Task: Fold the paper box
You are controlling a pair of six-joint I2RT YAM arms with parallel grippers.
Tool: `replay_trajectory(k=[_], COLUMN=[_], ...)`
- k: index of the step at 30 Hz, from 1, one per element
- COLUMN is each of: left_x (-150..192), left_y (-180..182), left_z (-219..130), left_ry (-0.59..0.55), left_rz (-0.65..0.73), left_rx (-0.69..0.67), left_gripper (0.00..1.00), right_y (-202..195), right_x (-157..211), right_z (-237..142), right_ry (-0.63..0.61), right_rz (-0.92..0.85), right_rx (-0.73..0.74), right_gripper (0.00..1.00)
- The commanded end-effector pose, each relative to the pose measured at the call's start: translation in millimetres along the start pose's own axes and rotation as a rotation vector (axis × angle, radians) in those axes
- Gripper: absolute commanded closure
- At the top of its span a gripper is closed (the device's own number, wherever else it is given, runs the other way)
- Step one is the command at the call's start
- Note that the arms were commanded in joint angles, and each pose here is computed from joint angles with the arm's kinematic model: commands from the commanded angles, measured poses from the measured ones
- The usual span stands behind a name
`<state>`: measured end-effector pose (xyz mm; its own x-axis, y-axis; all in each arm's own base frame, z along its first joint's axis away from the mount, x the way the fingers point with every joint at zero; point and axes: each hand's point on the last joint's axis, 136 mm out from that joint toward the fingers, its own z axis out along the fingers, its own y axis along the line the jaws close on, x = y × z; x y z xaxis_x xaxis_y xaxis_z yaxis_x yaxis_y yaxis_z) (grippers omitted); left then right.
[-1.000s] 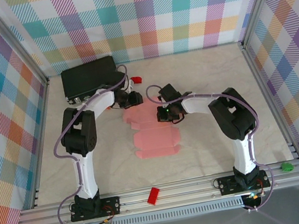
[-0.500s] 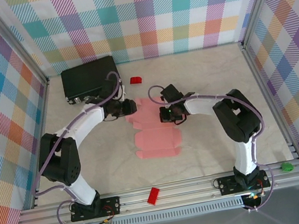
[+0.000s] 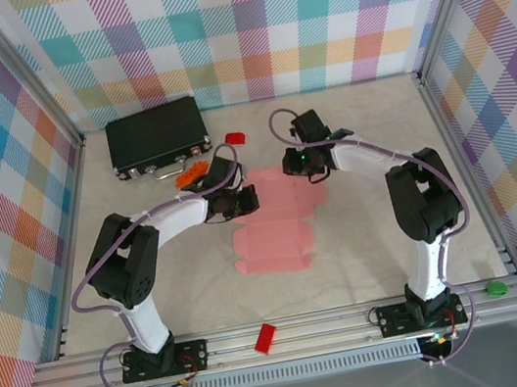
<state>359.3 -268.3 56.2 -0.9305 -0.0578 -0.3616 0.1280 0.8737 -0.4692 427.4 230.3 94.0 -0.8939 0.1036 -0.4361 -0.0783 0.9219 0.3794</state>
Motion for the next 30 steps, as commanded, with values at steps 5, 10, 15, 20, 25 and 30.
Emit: replay_trajectory(k=[5,10,15,20,25,30], left_x=[19,34,40,44,46,45], left_y=[15,27,31,33,35,35], left_z=[23,32,35,35,35,36], left_ry=[0.009,0.034,0.047,0.054,0.057,0.059], left_rz=[-0.083,-0.118,-0.127,-0.127,-0.126,-0.123], left_rx=[-0.028,-0.059,-0.07,-0.074,-0.08,-0.083], left_gripper=[1.0,1.0,1.0,1.0,1.0,1.0], right_y=[-45,-48,-46,-44,-34,-23], right_x=[-13,-12,-11,-11,-12,-13], right_z=[7,22,31,38,34,26], right_ry=[0.024,0.067,0.088,0.106,0.099,0.091], right_rz=[0.021,0.02,0.015,0.02,0.016,-0.004], right_rx=[0.15,0.107,0.088,0.071,0.024,-0.03], right_gripper=[0.63,0.57,0.55,0.56,0.6,0.64])
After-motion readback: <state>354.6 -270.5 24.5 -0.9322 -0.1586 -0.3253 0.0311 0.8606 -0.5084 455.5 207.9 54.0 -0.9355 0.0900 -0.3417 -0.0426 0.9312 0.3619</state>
